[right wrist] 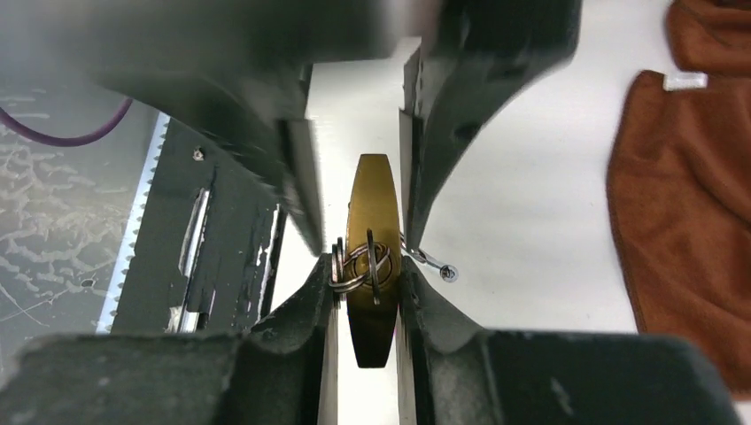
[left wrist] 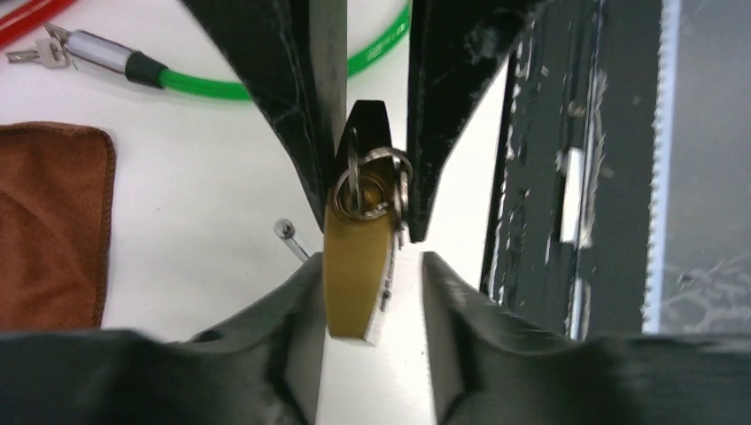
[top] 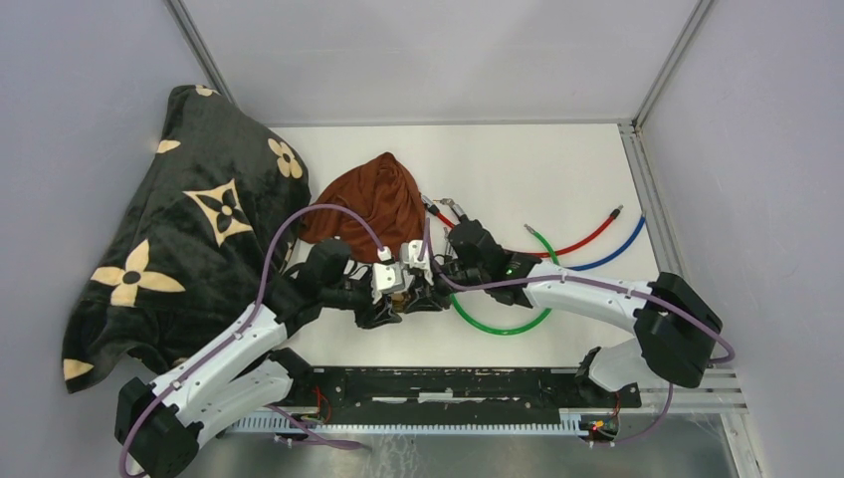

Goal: Lock with the key
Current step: Lock the lock.

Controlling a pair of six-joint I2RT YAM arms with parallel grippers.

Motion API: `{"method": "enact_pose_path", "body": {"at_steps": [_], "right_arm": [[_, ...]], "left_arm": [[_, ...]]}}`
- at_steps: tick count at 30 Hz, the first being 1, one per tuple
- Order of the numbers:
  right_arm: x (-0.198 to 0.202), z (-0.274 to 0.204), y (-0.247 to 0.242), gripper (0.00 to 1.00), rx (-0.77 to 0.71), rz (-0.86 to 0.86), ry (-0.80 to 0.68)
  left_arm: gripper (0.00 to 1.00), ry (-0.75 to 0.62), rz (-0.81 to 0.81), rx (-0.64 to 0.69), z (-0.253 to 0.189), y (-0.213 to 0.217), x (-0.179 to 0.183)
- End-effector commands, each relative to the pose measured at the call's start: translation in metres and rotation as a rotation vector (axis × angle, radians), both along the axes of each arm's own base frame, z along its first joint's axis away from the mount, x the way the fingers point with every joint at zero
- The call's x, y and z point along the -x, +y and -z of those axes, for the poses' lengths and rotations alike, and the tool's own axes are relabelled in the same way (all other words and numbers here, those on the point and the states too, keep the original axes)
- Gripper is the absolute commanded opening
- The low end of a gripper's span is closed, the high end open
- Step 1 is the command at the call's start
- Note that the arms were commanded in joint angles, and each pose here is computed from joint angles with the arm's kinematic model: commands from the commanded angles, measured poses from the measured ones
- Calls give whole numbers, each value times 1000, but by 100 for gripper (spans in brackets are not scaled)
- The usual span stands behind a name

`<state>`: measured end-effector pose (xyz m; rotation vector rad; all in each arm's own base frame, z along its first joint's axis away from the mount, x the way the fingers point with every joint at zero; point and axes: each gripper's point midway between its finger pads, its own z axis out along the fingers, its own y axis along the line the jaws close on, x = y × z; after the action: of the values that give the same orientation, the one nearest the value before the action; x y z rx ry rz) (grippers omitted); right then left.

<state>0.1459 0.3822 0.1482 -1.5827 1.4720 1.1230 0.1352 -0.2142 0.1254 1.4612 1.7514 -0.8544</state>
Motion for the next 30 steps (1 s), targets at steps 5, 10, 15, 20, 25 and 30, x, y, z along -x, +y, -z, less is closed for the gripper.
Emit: {"method": "enact_pose_path", "body": {"at_steps": [5, 10, 15, 20, 25, 30], "right_arm": [[-34, -72, -26, 0, -231, 258, -49], [-34, -115, -45, 0, -394, 345, -42], [-23, -160, -58, 0, -596, 374, -8], [-11, -189, -66, 0, -744, 344, 22], [2, -202, -67, 0, -815, 282, 44], [8, -203, -68, 0, -820, 254, 44]], "left_arm": [[75, -130, -135, 265, -70, -19, -22], [80, -214, -230, 403, -101, -13, -28], [80, -307, -230, 583, -152, -11, -21], [80, -302, -212, 606, -158, -12, -16], [78, -252, -213, 585, -146, -17, -19], [73, -234, -209, 546, -136, -23, -27]]}}
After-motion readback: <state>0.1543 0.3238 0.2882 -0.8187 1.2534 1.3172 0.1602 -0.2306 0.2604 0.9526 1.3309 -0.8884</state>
